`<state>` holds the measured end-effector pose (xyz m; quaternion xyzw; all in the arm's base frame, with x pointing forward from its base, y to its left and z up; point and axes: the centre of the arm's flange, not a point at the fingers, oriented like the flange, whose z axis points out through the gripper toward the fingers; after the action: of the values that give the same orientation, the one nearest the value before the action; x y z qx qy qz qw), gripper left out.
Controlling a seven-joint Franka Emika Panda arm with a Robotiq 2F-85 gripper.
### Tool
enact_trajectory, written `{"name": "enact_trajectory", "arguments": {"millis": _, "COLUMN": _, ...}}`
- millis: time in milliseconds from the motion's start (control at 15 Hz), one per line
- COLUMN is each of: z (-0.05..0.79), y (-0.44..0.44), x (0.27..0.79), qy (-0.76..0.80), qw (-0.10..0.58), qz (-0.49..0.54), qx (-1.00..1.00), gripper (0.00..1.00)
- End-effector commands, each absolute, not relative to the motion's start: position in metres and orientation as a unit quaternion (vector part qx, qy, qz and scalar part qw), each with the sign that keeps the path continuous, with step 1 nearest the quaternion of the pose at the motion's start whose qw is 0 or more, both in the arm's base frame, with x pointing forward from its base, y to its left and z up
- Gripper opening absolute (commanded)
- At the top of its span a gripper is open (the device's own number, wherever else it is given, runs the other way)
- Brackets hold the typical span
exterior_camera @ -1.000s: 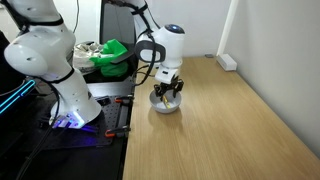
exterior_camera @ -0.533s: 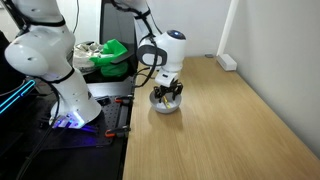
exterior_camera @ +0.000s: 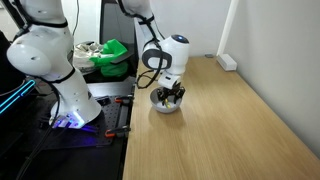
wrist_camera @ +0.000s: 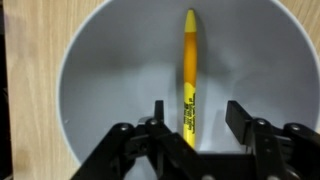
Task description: Take the pen out of the bowl and put it on the table
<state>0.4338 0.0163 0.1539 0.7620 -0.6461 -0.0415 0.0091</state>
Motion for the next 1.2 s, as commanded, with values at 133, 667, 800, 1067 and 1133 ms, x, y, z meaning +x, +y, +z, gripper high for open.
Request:
{"name": "enact_trajectory", "arguments": {"millis": 133, "z": 0.148, "y": 0.024, "x": 0.44, "qy": -0.659, "qw": 0.019, "qz": -0.024, "qx": 0.752, "gripper": 0.31}}
{"name": "enact_trajectory", "arguments": {"millis": 667, "z": 0.159, "y": 0.034, "x": 0.428, "qy": -0.67, "qw": 0.032, "qz": -0.006, "qx": 0.742, "gripper": 0.03}}
{"name": "enact_trajectory", "arguments": {"millis": 800, "z": 0.165, "y": 0.032, "x": 0.423, "qy": -0.674, "qw": 0.032, "qz": -0.002, "qx": 0.738, "gripper": 0.03}}
{"name": "enact_trajectory", "arguments": {"millis": 1067, "z": 0.18, "y": 0.026, "x": 0.417, "qy": -0.676, "qw": 0.024, "qz": 0.0, "qx": 0.737, "gripper": 0.03}}
{"name": "enact_trajectory", "arguments": {"millis": 1133, "z": 0.184, "y": 0.025, "x": 0.415, "qy": -0.673, "qw": 0.02, "qz": 0.001, "qx": 0.739, "gripper": 0.03}}
